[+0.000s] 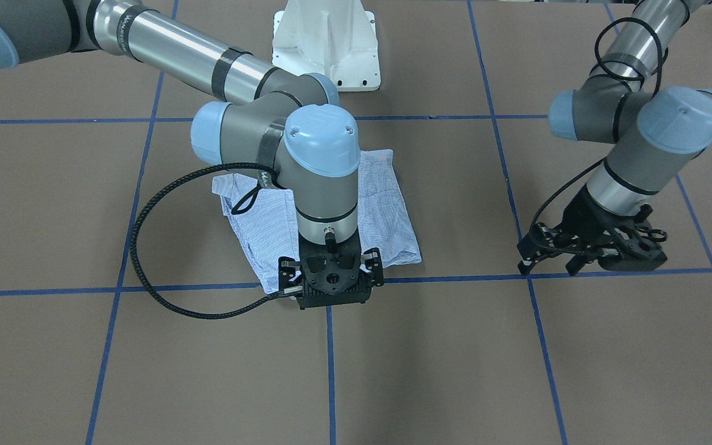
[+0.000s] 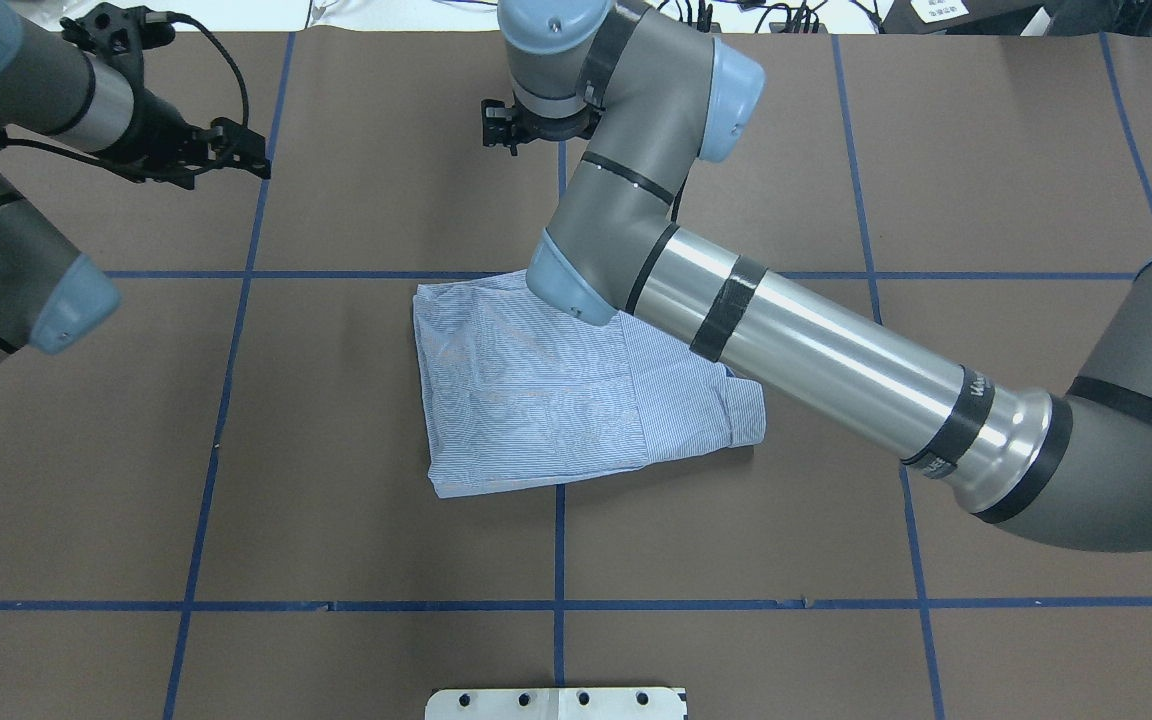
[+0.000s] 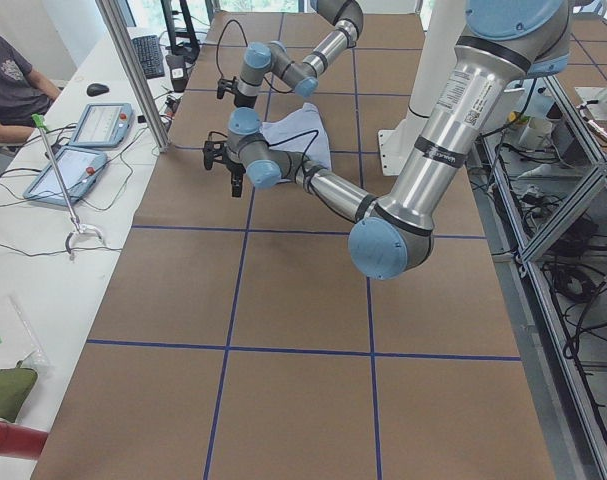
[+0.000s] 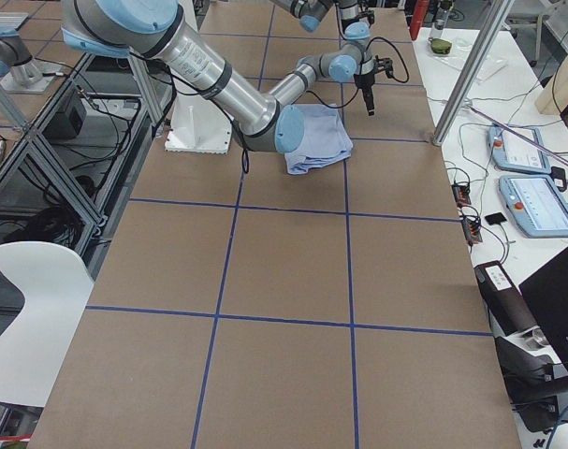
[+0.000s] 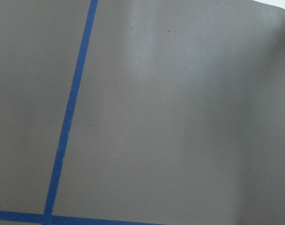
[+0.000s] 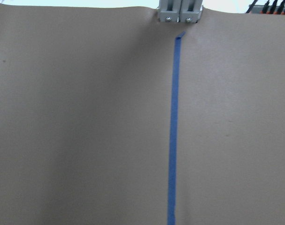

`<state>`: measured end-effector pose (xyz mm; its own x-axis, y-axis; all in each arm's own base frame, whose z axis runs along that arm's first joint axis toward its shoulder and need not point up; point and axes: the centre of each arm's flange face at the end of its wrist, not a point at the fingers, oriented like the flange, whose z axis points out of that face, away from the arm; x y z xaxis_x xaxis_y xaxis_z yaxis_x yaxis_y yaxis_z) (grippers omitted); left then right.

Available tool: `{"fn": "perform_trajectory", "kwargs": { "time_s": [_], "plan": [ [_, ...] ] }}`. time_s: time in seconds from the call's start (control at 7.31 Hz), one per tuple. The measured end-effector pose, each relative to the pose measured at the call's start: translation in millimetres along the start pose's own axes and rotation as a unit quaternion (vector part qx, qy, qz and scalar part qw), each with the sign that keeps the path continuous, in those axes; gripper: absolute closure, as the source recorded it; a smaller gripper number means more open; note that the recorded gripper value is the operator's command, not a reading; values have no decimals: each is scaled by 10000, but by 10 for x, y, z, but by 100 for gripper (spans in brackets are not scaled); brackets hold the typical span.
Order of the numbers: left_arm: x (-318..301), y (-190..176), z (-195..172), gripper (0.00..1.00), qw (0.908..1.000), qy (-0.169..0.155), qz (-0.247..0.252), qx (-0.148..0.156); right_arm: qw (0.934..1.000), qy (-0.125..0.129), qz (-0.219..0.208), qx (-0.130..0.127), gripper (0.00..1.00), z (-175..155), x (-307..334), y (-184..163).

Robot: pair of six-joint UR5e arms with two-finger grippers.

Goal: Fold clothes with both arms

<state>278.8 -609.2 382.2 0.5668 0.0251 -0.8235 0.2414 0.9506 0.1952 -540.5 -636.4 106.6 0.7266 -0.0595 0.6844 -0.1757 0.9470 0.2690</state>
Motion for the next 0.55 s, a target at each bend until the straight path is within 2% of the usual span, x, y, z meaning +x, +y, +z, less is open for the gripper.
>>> {"fn": "perform_trajectory", "kwargs": {
  "time_s": [0.27,0.41,0.55],
  "plan": [
    [-958,-112,-352,0,9970,-304,710,113,9999,-8,-14,-167,0,-306,322,-202],
    [-1563,-98,-606,0,9922,-502,1129,146,9995,-36,6,-300,0,-496,665,-334],
    [-2192,-47,-910,0,9854,-675,1554,142,9989,-36,-155,-433,0,-770,1227,-402]
  ]
}}
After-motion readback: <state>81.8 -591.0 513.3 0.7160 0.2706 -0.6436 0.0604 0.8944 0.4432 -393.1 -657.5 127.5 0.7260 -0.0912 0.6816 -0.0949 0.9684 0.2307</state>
